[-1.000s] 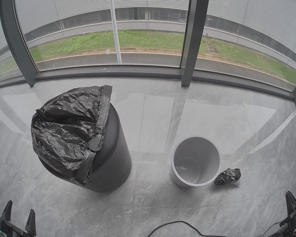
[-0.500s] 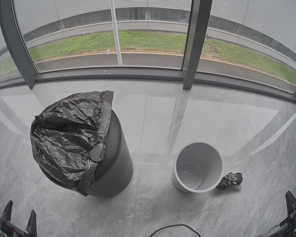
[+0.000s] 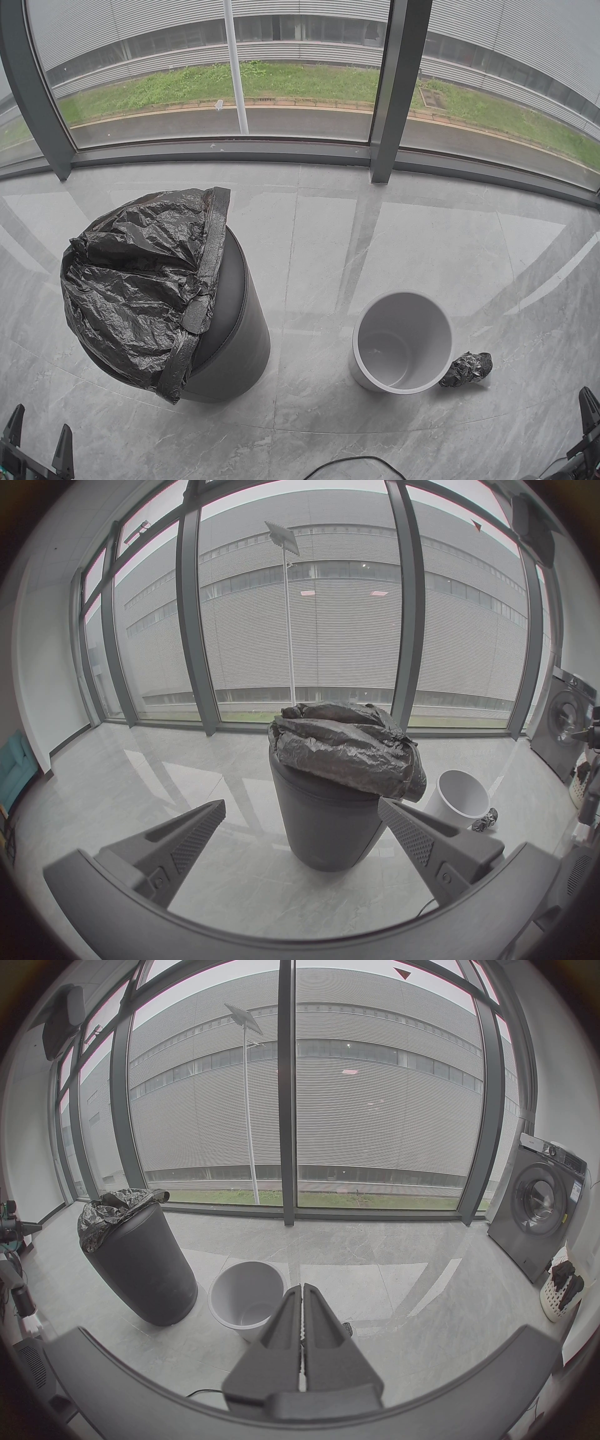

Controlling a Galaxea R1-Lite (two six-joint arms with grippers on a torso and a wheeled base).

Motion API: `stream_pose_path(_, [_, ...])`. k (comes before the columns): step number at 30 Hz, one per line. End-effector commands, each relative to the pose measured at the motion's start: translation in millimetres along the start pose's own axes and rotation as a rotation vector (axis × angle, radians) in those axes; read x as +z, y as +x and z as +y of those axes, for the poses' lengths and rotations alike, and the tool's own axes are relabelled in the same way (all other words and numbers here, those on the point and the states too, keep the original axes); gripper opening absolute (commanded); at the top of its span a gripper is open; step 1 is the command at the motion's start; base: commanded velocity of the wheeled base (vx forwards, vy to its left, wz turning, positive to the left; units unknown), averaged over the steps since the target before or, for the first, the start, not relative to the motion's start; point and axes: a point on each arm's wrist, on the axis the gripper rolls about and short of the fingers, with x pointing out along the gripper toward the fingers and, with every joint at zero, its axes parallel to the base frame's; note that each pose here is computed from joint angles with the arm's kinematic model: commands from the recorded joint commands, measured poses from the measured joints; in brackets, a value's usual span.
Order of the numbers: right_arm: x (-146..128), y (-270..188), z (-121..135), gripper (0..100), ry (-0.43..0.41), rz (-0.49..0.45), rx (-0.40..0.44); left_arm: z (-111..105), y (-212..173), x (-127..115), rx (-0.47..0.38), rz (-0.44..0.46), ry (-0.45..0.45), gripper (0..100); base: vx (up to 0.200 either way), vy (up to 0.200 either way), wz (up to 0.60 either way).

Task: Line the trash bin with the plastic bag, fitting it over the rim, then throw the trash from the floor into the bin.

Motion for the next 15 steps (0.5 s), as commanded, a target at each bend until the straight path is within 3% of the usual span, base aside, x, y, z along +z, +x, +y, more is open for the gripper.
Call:
stream_pose_path(1, [-5.1, 0.4, -0.1, 0, -0.001, 0.006, 0.000, -0.1, -2.9, 12.1, -0.028, -0.073, 0.009, 100, 0.000, 0.000, 0.00])
stream_pose_path(3, [-5.1, 0.4, -0.1, 0, -0.001, 0.006, 0.000, -0.2, -0.7, 71.0, -0.068, -0.183, 0.005, 100, 0.000, 0.000, 0.00])
stream_pose_path(6, [-5.1, 0.4, -0.1, 0, -0.001, 0.006, 0.000, -2.7, 26.1, 141.0, -0.168, -0.191, -0.014, 100, 0.000, 0.000, 0.00])
stream_pose_path(7, [-5.1, 0.4, -0.1, 0, -0.001, 0.006, 0.000, -4.4, 35.5, 153.8, -0.220, -0.162, -0.022, 100, 0.000, 0.000, 0.00])
stream_pose_path(8, [-5.1, 0.4, -0.1, 0, -0.001, 0.006, 0.000, -5.2, 39.2, 154.5, -0.237, -0.140, -0.022, 100, 0.000, 0.000, 0.00])
stream_pose_path(10, [-5.3, 0.4, -0.1, 0, -0.003, 0.007, 0.000, -12.5, 58.0, 151.7, -0.420, -0.021, -0.005, 100, 0.000, 0.000, 0.00])
stream_pose_path(11, [-5.3, 0.4, -0.1, 0, -0.003, 0.007, 0.000, -12.5, 58.0, 151.7, -0.420, -0.021, -0.005, 100, 0.000, 0.000, 0.00])
stream_pose_path(12, [-5.1, 0.4, -0.1, 0, -0.001, 0.006, 0.000, -20.0, 69.8, 150.0, -0.569, 0.026, 0.033, 100, 0.000, 0.000, 0.00])
stream_pose_path(15, [-5.1, 0.4, -0.1, 0, -0.001, 0.006, 0.000, -31.2, 85.4, 153.4, -0.712, 0.069, 0.067, 100, 0.000, 0.000, 0.00])
